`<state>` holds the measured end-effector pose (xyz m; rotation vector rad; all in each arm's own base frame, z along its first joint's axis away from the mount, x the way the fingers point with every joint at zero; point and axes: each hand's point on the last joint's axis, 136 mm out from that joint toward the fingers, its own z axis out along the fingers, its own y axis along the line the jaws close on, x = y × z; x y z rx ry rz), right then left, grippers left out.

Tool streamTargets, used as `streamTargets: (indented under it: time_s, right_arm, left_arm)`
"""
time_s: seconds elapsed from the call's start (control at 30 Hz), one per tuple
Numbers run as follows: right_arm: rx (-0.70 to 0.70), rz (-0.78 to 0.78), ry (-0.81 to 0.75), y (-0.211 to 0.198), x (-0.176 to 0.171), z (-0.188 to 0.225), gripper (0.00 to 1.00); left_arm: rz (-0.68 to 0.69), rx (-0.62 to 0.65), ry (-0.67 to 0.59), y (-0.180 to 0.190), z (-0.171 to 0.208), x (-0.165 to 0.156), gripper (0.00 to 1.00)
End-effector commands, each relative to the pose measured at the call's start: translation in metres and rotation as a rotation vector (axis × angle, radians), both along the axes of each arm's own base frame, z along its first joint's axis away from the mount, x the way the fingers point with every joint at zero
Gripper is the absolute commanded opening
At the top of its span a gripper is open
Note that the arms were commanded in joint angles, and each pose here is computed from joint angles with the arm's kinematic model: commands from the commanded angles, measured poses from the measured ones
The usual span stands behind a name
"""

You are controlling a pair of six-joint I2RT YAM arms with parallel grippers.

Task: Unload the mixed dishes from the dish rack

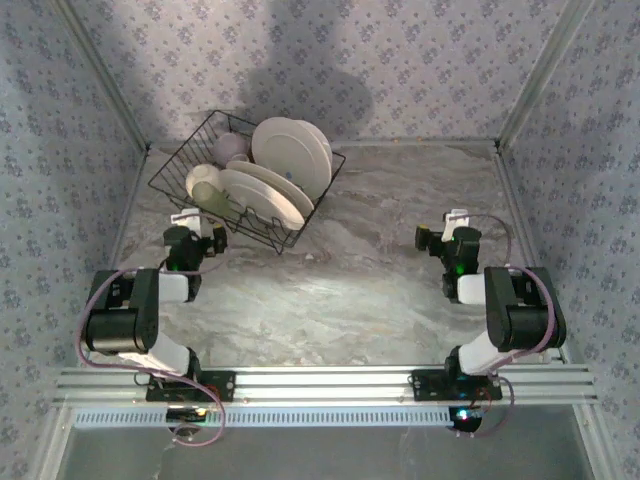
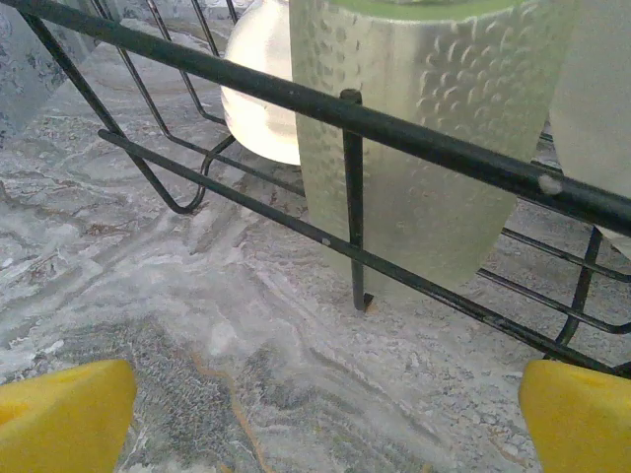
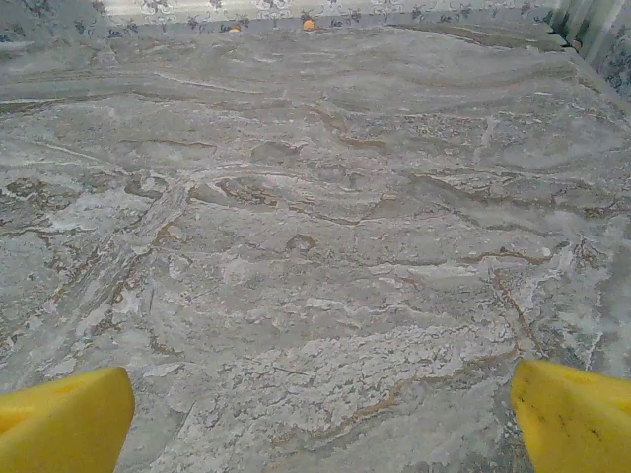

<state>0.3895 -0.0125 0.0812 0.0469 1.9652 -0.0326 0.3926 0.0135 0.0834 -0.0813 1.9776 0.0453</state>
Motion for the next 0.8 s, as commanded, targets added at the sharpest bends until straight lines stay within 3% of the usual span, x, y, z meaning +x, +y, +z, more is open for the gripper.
streamTargets:
  time_s: [0.0, 0.77]
  right_arm:
    - [-0.008, 0.000, -0.016, 0.0000, 0.0020, 0.0033, 1.00]
    - [-0.032, -0.021, -0.021, -0.0030, 0.0003, 0.0036, 1.00]
  left_arm:
    - [-0.019, 0.005, -0.013, -0.0016, 0.0053, 0.0059, 0.99]
    - [-0.017, 0.004, -0.013, -0.0010, 0.0053, 0.0059, 0.99]
